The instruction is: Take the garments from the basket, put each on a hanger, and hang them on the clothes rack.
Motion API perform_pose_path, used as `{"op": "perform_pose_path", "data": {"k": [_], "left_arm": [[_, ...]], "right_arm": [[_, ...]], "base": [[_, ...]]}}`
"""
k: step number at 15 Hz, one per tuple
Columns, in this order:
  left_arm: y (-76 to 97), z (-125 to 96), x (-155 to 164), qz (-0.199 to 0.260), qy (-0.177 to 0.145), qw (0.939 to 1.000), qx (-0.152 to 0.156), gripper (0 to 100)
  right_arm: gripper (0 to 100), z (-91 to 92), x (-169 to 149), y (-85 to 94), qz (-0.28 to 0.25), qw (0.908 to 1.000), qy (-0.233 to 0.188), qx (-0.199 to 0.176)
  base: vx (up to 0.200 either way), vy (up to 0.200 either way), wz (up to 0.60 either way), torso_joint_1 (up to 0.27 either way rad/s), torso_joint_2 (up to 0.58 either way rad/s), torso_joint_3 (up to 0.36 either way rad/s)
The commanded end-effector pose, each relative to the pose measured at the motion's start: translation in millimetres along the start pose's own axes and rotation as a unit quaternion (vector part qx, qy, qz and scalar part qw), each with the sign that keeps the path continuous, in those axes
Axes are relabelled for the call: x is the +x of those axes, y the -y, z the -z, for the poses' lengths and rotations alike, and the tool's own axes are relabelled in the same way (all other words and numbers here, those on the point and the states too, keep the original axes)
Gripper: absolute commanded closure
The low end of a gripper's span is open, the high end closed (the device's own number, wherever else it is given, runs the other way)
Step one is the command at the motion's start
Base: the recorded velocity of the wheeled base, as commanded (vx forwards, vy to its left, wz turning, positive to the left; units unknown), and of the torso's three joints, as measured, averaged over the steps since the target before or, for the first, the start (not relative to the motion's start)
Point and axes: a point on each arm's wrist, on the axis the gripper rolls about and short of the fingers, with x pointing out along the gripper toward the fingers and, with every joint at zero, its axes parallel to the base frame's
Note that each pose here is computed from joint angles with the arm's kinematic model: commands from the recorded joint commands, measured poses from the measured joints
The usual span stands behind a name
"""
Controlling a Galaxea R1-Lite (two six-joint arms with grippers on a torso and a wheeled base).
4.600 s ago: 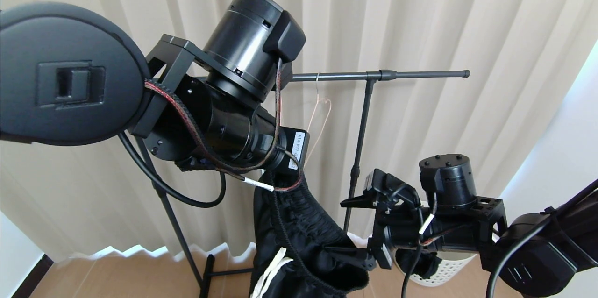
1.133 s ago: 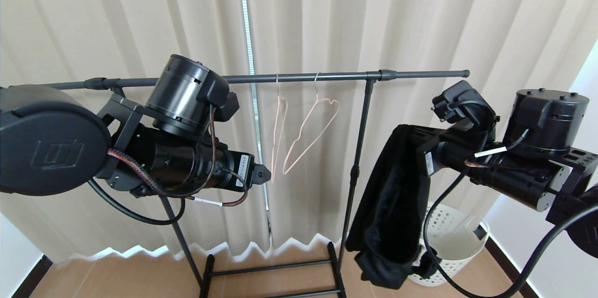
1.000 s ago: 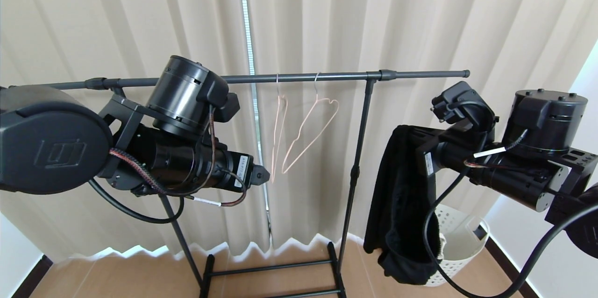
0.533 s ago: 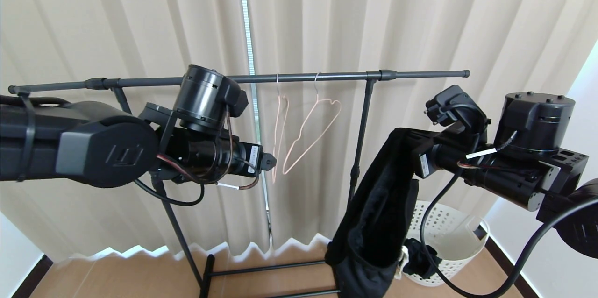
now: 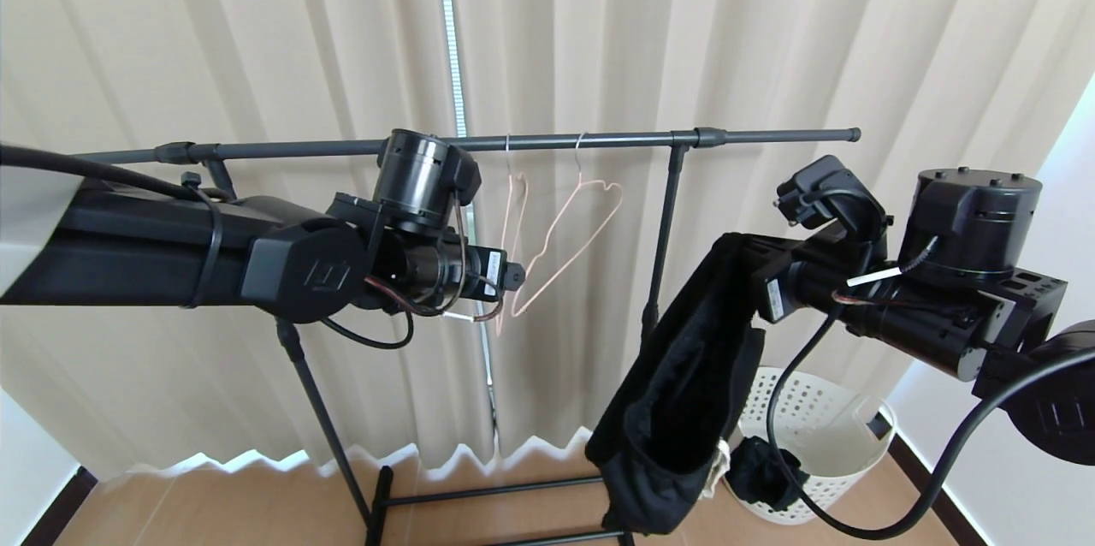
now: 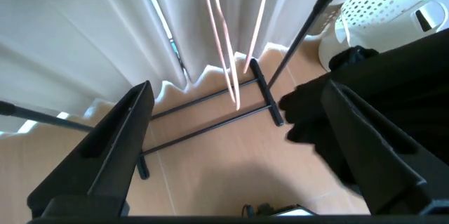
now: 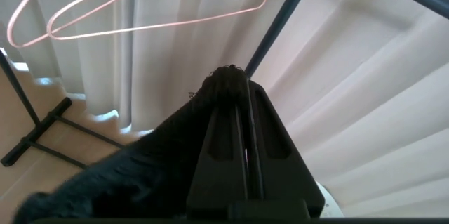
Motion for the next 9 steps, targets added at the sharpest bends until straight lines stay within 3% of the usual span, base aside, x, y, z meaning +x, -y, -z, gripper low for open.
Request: {"op": "perform_pose_path", "data": {"k": [1, 6, 9], "left_arm": [[0.4, 1.5, 3.7, -0.002, -0.004, 1.0, 0.001, 0], [1.9, 4.1, 1.8, -0.028, -0.002, 0.9996, 0.004, 0], [2.2, 3.7, 2.7, -0.027, -0.001, 0.9996, 0.004, 0]], "right_arm": [[100, 0.0, -0.2, 0.0, 0.0, 1.0, 0.0, 0.0], [100, -1.6, -4.8, 0.7, 0.002, 1.0, 0.004, 0.0], [100, -2.3, -6.0, 1.0, 0.002, 1.0, 0.005, 0.0]], "base": [[0.2, 0.0, 0.0, 0.002, 0.0, 0.002], [0.2, 0.0, 0.0, -0.004, 0.0, 0.001], [0.0, 0.0, 0.0, 0.0, 0.0, 0.0]]}}
